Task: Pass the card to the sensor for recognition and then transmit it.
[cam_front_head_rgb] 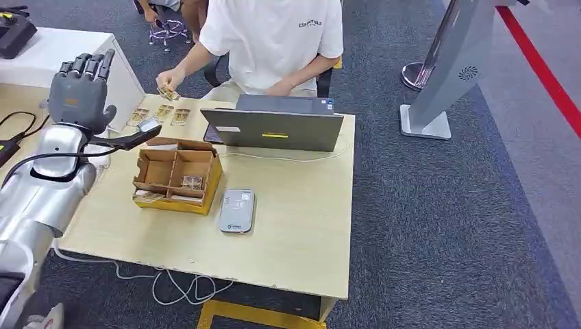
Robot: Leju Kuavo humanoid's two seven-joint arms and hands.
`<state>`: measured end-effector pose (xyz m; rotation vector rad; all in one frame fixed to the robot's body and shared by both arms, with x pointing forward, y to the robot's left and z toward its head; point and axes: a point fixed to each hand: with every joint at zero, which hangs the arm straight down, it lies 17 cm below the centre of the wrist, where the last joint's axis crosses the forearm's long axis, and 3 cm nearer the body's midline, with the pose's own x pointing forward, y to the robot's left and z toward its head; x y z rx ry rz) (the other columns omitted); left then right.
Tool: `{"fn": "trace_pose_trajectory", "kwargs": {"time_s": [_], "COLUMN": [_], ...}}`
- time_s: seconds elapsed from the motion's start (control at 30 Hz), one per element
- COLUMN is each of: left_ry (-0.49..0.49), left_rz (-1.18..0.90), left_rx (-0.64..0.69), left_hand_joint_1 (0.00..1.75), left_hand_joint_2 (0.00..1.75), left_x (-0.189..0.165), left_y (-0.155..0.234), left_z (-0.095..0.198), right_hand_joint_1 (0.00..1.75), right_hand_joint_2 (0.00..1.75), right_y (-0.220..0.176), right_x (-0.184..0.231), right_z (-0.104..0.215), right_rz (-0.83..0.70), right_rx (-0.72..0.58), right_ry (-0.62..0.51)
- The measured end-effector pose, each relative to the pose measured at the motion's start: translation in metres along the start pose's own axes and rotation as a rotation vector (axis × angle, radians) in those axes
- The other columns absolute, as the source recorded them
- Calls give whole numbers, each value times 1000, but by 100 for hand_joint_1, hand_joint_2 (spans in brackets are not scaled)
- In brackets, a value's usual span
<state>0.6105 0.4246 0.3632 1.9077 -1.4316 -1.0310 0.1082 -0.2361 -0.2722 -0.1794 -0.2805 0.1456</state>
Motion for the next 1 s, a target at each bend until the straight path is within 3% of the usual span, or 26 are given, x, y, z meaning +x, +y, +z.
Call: {"fn": "trace_pose_trajectory", "kwargs": {"time_s": [0.13, 0.23, 0.37, 0.5, 0.57, 0.67, 0.7, 0.73, 0.77, 0.83, 0.93, 0.97, 1.0], "left_ry": [41, 125, 336, 521, 621, 878, 959, 1016, 1078, 1208, 1438, 1543, 1632], "left_rz": [74, 140, 229, 262, 304, 523, 601, 661, 721, 829, 988, 1051, 1096], "left_rx": [-23, -58, -110, -145, -138, -52, 19, 84, 150, 212, 241, 255, 264], "left_hand_joint_1": [0, 0, 0, 0, 0, 0, 0, 0, 0, 0, 0, 0, 0], "left_hand_joint_2": [175, 175, 175, 175, 175, 175, 175, 175, 0, 0, 0, 0, 0], "left_x": [-23, -79, -231, -370, -414, -465, -478, -483, -482, -469, -414, -382, -355], "left_y": [-9, -21, -27, 8, 28, 38, 40, 37, 27, -4, -66, -91, -108], "left_z": [11, 42, 138, 247, 287, 352, 377, 401, 431, 488, 579, 616, 643], "right_hand_joint_1": [0, 0, 0, 0, 0, 0, 0, 0, 0, 0, 0, 0, 0], "right_hand_joint_2": [175, 175, 175, 175, 175, 175, 0, 0, 0, 0, 0, 175, 175], "right_y": [0, 0, 1, 1, 1, 1, 1, 1, 1, 3, 6, 7, 8], "right_x": [0, -1, -3, -5, -6, -6, -6, -6, -9, -13, -18, -20, -20], "right_z": [0, 0, 1, 1, 1, 1, 1, 2, 2, 3, 4, 4, 5], "right_rz": [-10, -21, -29, -40, -45, -51, -56, -60, -66, -77, -85, -85, -85], "right_rx": [-1, -1, -1, -2, -2, -3, -3, -4, -4, -2, 2, 3, 4], "right_ry": [-2, -4, -5, -14, -15, -13, -14, -16, -13, -11, 5, 13, 18]}}
